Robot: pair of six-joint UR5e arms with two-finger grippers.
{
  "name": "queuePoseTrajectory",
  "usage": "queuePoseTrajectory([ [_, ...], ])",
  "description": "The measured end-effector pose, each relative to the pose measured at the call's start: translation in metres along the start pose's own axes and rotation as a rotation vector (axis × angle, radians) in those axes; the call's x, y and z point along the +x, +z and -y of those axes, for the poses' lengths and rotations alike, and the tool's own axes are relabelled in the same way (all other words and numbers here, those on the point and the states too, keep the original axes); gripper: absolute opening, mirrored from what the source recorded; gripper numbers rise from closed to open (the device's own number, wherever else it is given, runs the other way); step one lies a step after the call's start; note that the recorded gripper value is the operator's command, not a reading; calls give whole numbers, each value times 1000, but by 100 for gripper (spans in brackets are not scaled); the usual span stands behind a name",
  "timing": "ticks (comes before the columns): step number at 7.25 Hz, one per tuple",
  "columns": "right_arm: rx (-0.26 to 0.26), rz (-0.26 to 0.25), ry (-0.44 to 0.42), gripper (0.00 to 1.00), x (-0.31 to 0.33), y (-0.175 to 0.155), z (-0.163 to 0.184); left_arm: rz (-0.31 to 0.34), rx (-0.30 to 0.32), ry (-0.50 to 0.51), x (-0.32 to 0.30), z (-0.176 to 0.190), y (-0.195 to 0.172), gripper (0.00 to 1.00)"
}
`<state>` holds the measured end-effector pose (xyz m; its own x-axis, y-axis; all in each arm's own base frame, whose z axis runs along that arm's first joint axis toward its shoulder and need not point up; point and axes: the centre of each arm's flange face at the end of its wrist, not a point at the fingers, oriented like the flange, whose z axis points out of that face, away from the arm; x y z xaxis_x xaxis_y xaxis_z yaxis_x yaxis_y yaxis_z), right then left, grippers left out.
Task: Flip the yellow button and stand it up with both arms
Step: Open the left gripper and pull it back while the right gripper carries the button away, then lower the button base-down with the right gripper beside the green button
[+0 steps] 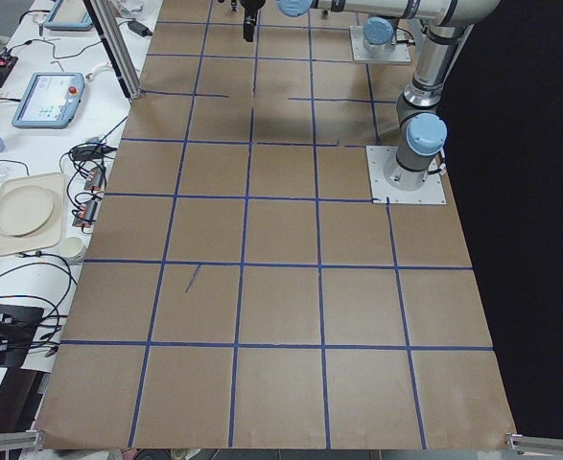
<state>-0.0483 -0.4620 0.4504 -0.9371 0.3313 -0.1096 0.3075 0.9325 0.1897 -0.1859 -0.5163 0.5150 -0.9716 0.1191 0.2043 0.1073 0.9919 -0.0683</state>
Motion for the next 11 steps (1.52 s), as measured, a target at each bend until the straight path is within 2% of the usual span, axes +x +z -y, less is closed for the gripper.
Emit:
queuePoseTrajectory([
  [1, 44, -27, -64, 7, 24, 21, 14, 122, -65, -2, -12, -12, -2, 100],
  [2, 90, -40, -109, 7, 49, 42, 24, 174, -128, -8, -22, -26, -5, 100],
  [3, 138, -50, -156, 7, 73, 56, 30, 182, -158, 1, -38, -35, -12, 100],
  [4, 172, -56, -187, 7, 93, 65, 35, 157, -160, 8, -55, -35, -18, 100],
  [5, 196, -59, -195, 7, 108, 73, 41, 129, -156, -14, -61, -34, -19, 100],
  [7, 258, -83, -225, 7, 141, 103, 59, 121, -134, -44, -61, -31, -22, 100],
  [9, 353, -57, -282, 8, 170, 138, 62, 168, -116, -29, -58, -28, -21, 100],
  [11, 431, -32, -325, 8, 182, 156, 64, 194, -111, -33, -57, -27, -20, 100],
])
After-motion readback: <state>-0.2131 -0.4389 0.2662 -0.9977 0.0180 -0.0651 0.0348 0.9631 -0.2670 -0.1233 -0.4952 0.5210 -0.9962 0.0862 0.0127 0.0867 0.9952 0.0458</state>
